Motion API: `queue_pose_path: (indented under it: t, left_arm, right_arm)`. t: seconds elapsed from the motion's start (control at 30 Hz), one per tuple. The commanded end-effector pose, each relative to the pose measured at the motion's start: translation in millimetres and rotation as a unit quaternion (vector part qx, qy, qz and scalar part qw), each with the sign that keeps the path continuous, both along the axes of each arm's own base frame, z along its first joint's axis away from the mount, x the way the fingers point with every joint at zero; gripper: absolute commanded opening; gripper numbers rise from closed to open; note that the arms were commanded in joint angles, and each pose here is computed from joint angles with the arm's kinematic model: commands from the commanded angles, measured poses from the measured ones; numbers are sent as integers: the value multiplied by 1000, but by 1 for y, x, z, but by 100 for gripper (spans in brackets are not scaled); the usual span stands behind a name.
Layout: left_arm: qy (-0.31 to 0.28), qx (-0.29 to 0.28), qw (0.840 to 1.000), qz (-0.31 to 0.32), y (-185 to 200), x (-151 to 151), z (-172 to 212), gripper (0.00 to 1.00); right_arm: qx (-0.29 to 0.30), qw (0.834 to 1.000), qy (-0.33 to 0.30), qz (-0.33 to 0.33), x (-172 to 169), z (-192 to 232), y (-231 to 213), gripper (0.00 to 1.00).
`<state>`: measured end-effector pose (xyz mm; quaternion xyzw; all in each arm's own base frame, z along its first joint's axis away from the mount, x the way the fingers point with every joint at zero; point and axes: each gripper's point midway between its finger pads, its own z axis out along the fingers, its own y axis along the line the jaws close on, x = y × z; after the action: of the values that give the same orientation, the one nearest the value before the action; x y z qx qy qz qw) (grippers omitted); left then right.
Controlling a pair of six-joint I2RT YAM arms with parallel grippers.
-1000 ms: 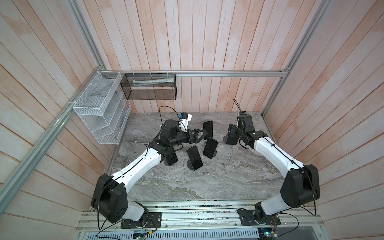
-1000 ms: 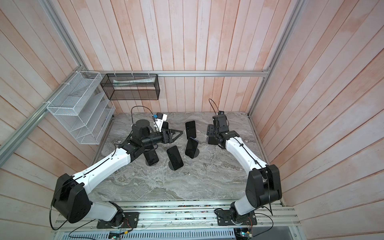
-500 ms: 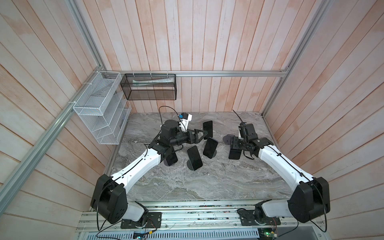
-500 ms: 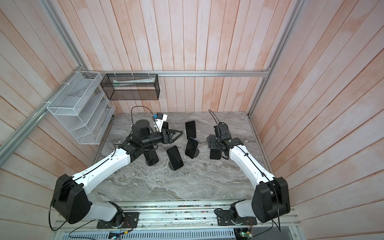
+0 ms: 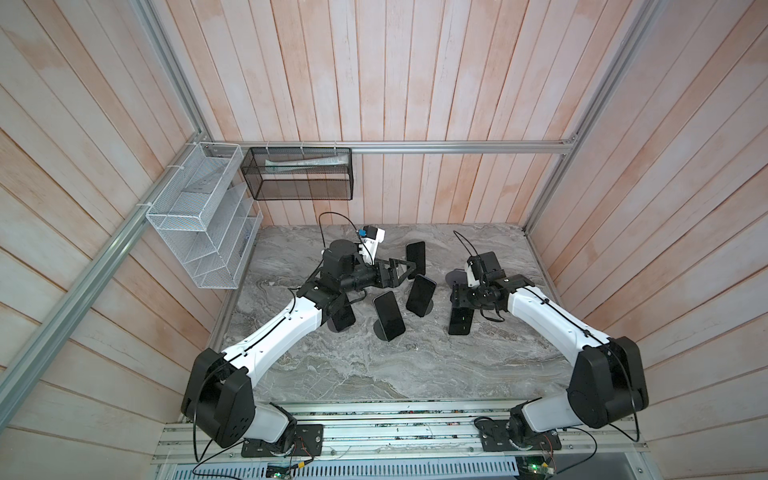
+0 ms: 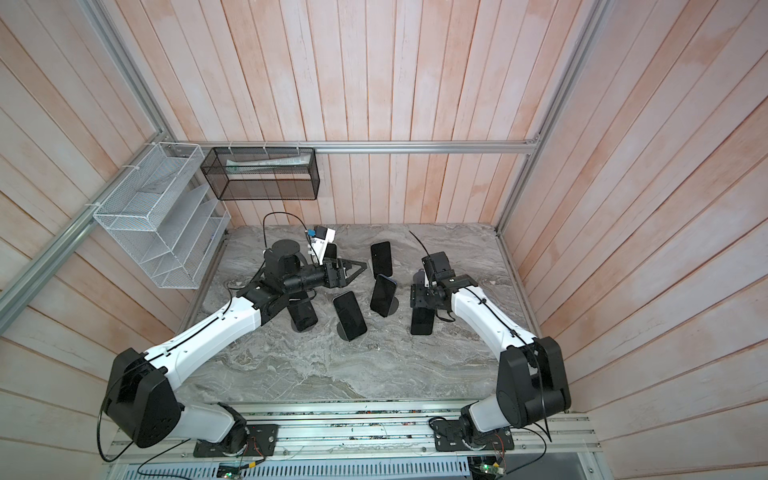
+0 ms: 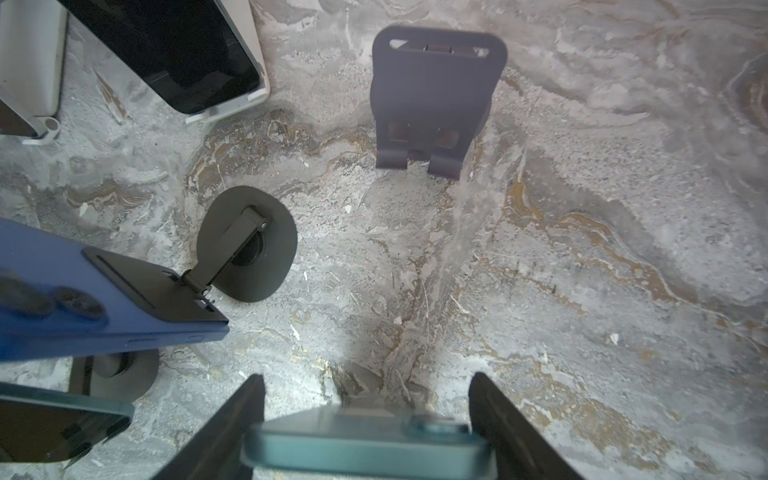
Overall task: Remove the phone from the phone stand
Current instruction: 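Lift the green phone off its dark stand with the right gripper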
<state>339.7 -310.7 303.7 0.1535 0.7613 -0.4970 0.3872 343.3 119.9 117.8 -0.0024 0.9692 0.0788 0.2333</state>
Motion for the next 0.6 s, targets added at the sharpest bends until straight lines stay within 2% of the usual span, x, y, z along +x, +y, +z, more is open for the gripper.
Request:
queue_pose_path:
  t: [0.0, 0.27, 0.57]
  left_arm:
    - [-17, -7, 1000, -5, 2, -6, 10, 95]
    - [-14, -4, 1000, -4, 0, -4, 6, 95]
    - [-13, 0, 1000, 4, 2, -2, 4, 95]
  right_arm:
    - [7, 1000, 14, 13, -1, -10, 7, 65]
    - [6, 999, 36, 10, 1, -34, 9, 64]
    - [-31, 998, 45, -18, -2, -63, 2, 64]
